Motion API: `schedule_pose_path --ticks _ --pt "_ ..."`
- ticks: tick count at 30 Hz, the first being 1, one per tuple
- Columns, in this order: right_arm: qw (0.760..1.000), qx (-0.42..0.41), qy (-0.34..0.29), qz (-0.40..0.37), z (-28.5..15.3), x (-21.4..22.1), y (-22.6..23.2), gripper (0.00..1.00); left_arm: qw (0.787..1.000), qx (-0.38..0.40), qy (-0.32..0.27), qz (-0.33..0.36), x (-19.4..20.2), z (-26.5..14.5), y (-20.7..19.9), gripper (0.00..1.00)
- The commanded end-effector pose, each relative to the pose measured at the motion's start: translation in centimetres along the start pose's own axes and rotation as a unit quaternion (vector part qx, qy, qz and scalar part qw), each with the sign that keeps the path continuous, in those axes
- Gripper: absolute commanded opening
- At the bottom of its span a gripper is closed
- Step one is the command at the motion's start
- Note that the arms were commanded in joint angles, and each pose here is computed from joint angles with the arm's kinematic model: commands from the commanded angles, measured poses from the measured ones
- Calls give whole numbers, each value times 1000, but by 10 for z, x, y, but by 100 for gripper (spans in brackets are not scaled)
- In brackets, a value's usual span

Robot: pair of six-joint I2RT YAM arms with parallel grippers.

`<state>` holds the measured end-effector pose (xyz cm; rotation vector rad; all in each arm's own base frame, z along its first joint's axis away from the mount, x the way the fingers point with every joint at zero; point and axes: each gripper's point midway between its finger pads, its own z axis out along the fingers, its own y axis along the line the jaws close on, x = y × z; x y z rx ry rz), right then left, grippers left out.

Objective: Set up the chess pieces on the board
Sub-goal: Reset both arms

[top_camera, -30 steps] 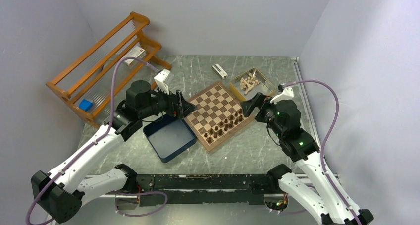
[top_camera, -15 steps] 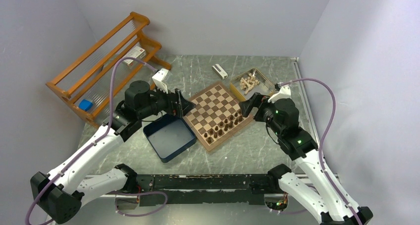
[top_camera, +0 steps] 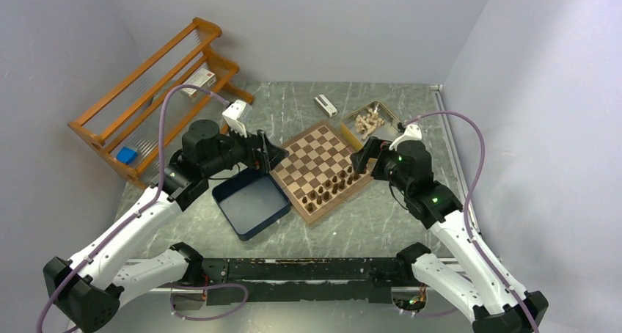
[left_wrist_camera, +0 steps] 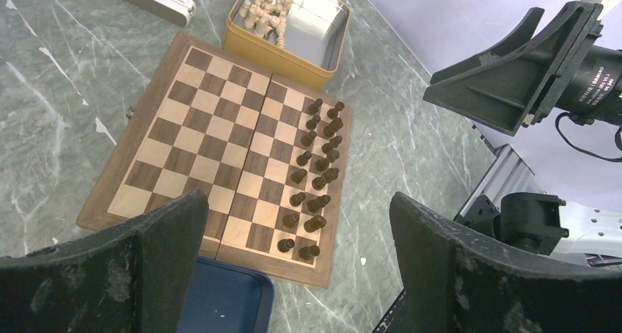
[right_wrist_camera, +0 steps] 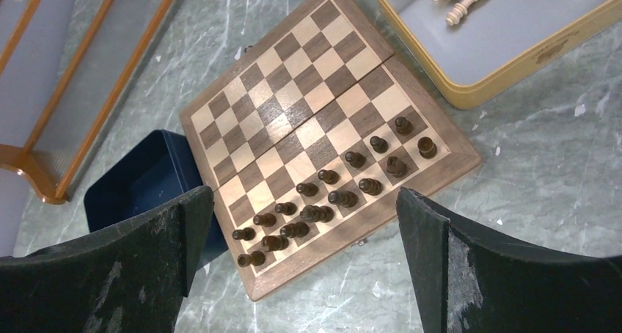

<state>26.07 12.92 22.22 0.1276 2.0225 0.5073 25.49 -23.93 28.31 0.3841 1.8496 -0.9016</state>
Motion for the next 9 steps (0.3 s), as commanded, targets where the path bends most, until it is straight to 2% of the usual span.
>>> schedule_pose_path --ticks 1,9 --pt "1000 6 -18 5 -5 -16 2 100 999 3 -42 18 -27 -5 -6 98" --pt "998 -7 -59 0 -17 -35 7 100 999 -2 -41 18 -25 -6 -4 98"
